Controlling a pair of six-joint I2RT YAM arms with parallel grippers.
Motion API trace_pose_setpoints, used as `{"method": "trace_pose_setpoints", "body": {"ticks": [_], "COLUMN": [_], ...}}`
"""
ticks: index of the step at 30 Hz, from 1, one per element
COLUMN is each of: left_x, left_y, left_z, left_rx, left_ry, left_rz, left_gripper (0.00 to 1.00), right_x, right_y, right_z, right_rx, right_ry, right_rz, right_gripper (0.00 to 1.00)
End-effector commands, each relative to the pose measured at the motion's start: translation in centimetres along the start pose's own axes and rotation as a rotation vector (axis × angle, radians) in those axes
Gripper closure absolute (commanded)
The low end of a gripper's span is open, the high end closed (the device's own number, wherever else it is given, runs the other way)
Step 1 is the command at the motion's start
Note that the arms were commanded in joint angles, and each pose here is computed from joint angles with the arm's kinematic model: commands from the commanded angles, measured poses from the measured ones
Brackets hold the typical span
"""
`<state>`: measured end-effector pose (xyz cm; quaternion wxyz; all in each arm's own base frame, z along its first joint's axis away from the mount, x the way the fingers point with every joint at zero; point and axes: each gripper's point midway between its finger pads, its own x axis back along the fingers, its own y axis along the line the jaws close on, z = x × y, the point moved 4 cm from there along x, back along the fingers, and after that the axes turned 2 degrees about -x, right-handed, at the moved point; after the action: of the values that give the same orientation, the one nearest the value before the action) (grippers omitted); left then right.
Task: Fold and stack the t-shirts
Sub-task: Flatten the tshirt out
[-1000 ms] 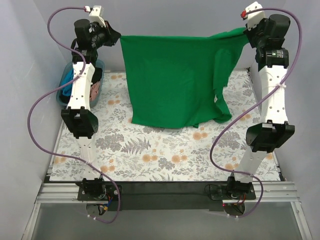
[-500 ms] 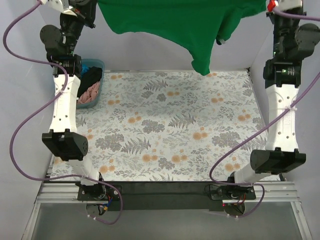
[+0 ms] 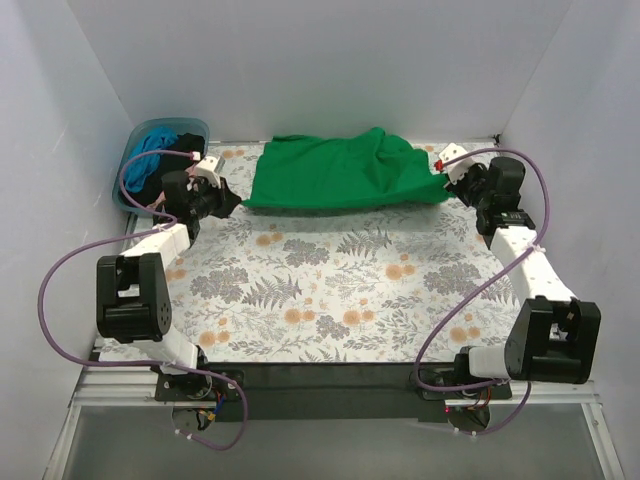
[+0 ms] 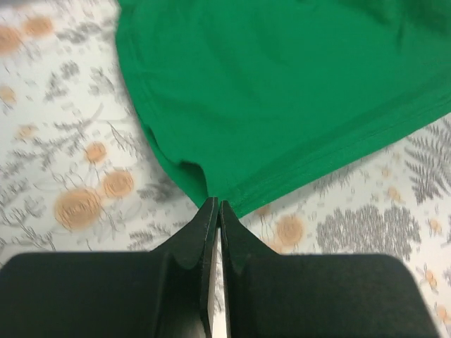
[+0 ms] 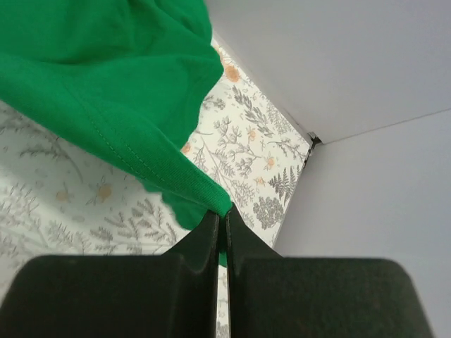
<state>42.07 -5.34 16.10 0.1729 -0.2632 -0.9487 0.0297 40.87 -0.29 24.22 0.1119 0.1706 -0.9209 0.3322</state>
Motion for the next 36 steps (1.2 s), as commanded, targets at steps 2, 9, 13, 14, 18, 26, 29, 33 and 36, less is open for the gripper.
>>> {"method": "trace_pose_setpoints", "body": {"ticks": [2, 9, 13, 14, 18, 26, 29, 33, 36], "left_x": [2.5, 5.1, 8.5, 9.2, 13.6, 19.6, 19.5, 16.7, 14.2], "left_y": [-1.0, -3.1, -5.7, -6.0, -9.0, -10.6, -10.6, -10.5, -10.1], "left_z": [-3.7, -2.1, 0.5, 1.3, 4.8, 12.3, 11.5, 8.0, 5.1], "left_rx": [-0.142, -0.157, -0.244, -0.316, -0.369, -0.537, -0.499, -0.364, -0.247], "left_ry": [-0.065, 0.107, 0.227, 0.244, 0.354, 0.594, 0.581, 0.462, 0.39], "left_rz": [0.031, 0.171, 0.292, 0.327, 0.441, 0.54, 0.506, 0.48, 0.492], "left_gripper": [1.0, 1.0, 1.0, 1.0, 1.0, 0.56, 0.52, 0.52, 0.55], "right_x": [3.5, 6.0, 9.8, 11.0, 15.4, 21.7, 21.5, 18.4, 14.8], "right_y": [-1.8, 1.8, 6.0, 7.5, 12.9, 17.4, 16.8, 16.0, 16.1], "right_z": [-3.5, -1.6, 0.9, 2.0, 4.5, 3.0, 2.4, 1.7, 0.8], "right_rx": [0.147, 0.205, 0.252, 0.258, 0.383, 0.539, 0.539, 0.354, 0.149], "right_ry": [-0.09, 0.089, 0.167, 0.2, 0.207, 0.055, 0.057, 0.19, 0.296], "right_rz": [0.035, -0.296, -0.478, -0.534, -0.67, -0.813, -0.804, -0.809, -0.848], "right_gripper": [0.99, 0.99, 0.99, 0.99, 0.99, 0.02, 0.02, 0.15, 0.34]}}
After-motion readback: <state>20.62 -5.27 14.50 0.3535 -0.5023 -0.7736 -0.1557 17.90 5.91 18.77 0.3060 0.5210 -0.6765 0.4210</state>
